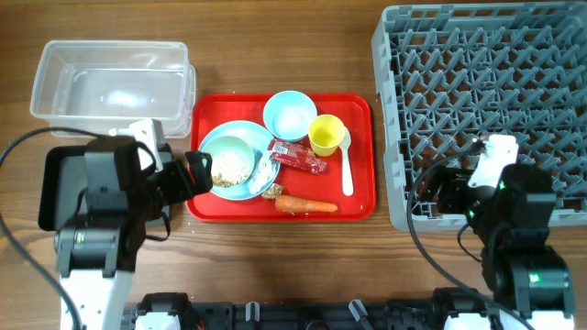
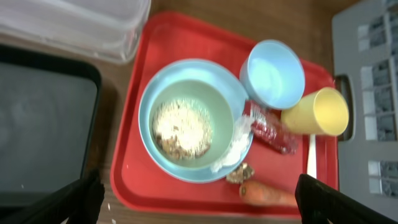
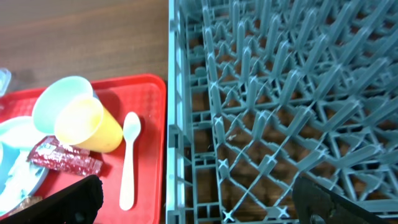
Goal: Sort waste into correct bins and load items into the dishwasher rack
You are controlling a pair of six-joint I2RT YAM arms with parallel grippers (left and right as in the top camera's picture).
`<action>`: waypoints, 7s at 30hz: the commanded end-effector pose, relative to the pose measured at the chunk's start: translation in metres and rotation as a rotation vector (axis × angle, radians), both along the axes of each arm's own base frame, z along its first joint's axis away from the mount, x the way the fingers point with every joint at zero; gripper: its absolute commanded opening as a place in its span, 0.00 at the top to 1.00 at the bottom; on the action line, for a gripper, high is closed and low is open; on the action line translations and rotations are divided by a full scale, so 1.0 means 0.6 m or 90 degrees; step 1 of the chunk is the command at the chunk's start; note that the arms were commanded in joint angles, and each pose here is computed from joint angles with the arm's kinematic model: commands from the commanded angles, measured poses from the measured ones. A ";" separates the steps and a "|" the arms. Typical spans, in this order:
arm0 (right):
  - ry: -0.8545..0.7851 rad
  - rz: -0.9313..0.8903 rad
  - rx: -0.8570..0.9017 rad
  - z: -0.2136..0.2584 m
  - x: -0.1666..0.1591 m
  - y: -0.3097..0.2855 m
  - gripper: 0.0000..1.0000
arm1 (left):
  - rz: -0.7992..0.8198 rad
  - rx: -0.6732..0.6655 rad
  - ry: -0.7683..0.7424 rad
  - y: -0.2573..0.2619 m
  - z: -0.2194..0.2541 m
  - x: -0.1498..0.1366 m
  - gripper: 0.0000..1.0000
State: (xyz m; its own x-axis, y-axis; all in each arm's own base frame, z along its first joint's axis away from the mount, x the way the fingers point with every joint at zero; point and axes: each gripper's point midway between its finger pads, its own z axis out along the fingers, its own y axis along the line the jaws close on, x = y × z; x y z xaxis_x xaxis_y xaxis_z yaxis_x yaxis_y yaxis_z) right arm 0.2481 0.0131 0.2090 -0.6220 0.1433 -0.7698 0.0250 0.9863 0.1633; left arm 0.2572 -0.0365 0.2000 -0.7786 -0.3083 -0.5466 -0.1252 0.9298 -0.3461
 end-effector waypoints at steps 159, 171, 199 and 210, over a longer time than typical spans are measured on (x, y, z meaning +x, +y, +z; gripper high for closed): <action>0.028 0.025 0.036 -0.005 -0.004 0.020 0.00 | -0.181 0.017 0.012 -0.218 -0.099 0.158 0.53; 0.046 0.025 0.036 -0.016 -0.001 0.020 0.00 | -0.282 -0.040 -0.083 -0.366 -0.126 0.211 0.39; 0.033 0.073 0.056 -0.017 0.040 0.042 0.00 | -0.364 -0.276 0.013 -0.407 -0.060 0.136 0.96; -0.110 0.549 0.303 0.065 0.065 0.227 0.00 | -0.570 -0.596 0.106 -0.393 0.061 0.056 0.96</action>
State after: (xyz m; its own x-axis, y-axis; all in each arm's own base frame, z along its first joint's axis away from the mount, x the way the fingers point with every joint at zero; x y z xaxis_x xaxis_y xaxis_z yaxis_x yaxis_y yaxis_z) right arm 0.3027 0.1211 0.2300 -0.5664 0.0358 -0.8233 -0.5734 0.7005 0.4249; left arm 0.3192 -0.2688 0.2117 -0.9491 0.0273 -0.3139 0.3079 0.2907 -0.9059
